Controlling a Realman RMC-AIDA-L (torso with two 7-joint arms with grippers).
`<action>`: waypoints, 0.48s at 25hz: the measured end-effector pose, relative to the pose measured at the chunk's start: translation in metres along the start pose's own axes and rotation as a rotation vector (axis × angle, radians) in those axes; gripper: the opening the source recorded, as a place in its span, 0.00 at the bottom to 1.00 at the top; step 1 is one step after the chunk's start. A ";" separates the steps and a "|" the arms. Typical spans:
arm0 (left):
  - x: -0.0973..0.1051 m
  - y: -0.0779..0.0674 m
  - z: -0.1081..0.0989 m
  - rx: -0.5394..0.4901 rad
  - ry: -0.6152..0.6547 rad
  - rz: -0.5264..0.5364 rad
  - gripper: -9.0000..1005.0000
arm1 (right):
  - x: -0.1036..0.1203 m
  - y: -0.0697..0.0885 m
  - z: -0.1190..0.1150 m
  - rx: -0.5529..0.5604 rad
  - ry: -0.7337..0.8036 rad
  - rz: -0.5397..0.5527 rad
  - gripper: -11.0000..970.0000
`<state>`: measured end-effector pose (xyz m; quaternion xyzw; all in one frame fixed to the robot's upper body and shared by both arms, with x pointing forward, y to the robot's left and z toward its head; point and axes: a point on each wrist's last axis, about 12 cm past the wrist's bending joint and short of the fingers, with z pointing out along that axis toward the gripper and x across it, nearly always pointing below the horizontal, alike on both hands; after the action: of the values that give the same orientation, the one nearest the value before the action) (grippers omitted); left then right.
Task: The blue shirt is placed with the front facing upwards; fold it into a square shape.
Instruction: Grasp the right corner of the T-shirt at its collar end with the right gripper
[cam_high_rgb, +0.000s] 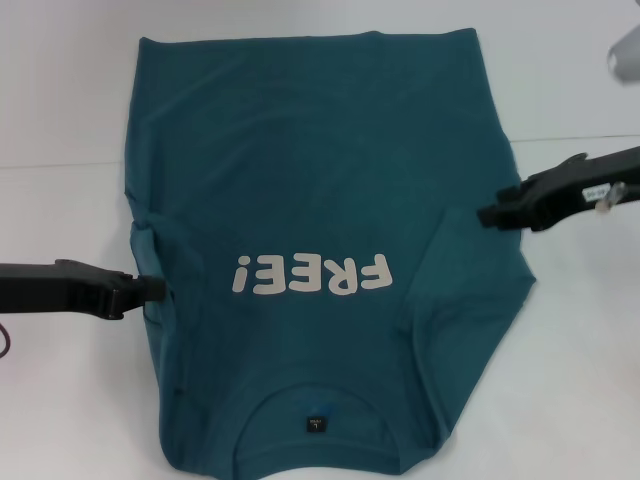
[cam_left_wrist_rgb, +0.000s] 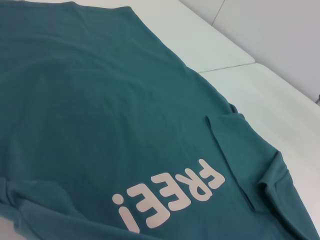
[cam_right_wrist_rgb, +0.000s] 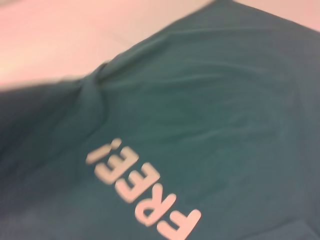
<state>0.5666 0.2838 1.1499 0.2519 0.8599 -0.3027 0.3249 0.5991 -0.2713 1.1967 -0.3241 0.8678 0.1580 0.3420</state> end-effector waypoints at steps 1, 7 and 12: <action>0.000 0.000 0.000 -0.001 0.000 0.001 0.01 | -0.001 -0.001 -0.002 0.000 -0.002 0.067 0.40; -0.004 0.000 0.002 0.002 0.004 0.017 0.01 | -0.009 -0.005 -0.013 -0.030 0.058 0.370 0.51; -0.006 -0.001 0.003 0.001 0.003 0.024 0.01 | -0.013 -0.010 -0.016 -0.052 0.071 0.567 0.70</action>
<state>0.5713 0.2800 1.1524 0.2629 0.8570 -0.2988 0.3273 0.6057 -0.2806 1.2166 -0.0826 0.9308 0.2581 0.2453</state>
